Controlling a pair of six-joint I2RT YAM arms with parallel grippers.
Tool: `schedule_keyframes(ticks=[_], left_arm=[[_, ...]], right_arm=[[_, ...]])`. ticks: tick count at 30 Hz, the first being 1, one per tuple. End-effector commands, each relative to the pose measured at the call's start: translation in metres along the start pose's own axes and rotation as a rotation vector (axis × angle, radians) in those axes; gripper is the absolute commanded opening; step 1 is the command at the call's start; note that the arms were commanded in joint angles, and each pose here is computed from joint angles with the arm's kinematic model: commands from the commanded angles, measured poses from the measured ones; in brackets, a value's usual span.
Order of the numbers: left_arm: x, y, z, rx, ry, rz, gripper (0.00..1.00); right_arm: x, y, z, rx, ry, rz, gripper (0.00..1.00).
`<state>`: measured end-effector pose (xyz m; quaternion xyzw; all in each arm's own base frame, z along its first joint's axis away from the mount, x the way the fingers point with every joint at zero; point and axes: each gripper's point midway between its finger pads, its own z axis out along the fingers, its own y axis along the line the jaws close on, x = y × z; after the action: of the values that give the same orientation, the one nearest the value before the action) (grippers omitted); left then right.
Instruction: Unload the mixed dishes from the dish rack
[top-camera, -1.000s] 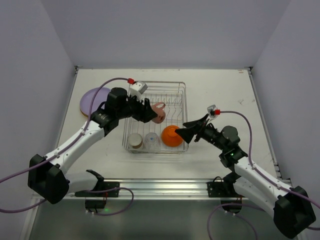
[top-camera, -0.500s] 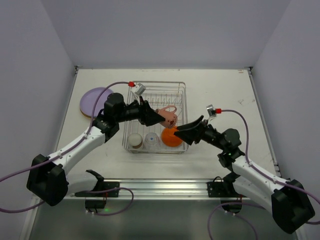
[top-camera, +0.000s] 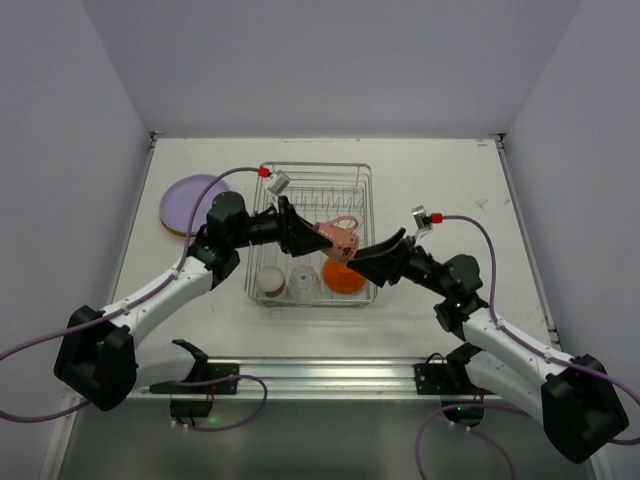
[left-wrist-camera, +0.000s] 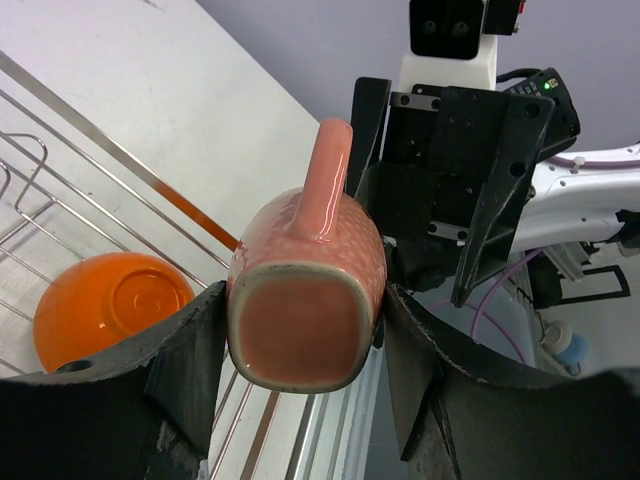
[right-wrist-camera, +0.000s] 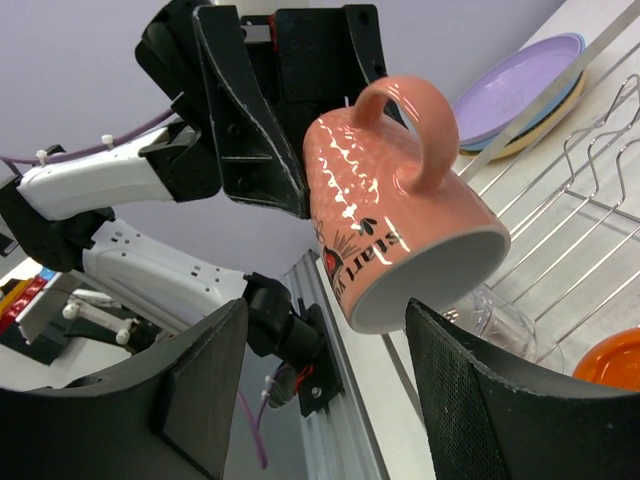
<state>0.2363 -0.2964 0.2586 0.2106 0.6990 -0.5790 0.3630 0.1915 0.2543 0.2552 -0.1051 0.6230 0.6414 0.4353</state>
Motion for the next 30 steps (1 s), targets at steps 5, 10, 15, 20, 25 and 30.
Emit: schedule_keyframes(ticks=[5, 10, 15, 20, 25, 30], left_arm=[[-0.006, -0.019, 0.004, 0.103, -0.022, 0.034, 0.00], [-0.004, -0.019, 0.006, 0.104, -0.018, 0.040, 0.00], [0.001, -0.019, 0.007, 0.115, -0.002, 0.036, 0.00], [0.004, -0.021, 0.008, 0.125, 0.009, 0.038, 0.00], [0.005, -0.021, 0.008, 0.127, 0.012, 0.037, 0.00], [0.007, -0.023, 0.009, 0.147, 0.029, 0.028, 0.00]], right_arm=[[-0.017, 0.027, 0.006, -0.088, -0.034, -0.043, 0.59], [-0.020, 0.030, 0.008, -0.099, -0.036, -0.045, 0.50], [-0.023, 0.034, 0.010, -0.113, -0.039, -0.038, 0.43], [-0.025, 0.037, 0.011, -0.122, -0.039, -0.037, 0.33], [-0.025, 0.038, 0.011, -0.126, -0.038, -0.041, 0.18], [-0.025, 0.039, 0.012, -0.125, -0.032, -0.040, 0.00]])
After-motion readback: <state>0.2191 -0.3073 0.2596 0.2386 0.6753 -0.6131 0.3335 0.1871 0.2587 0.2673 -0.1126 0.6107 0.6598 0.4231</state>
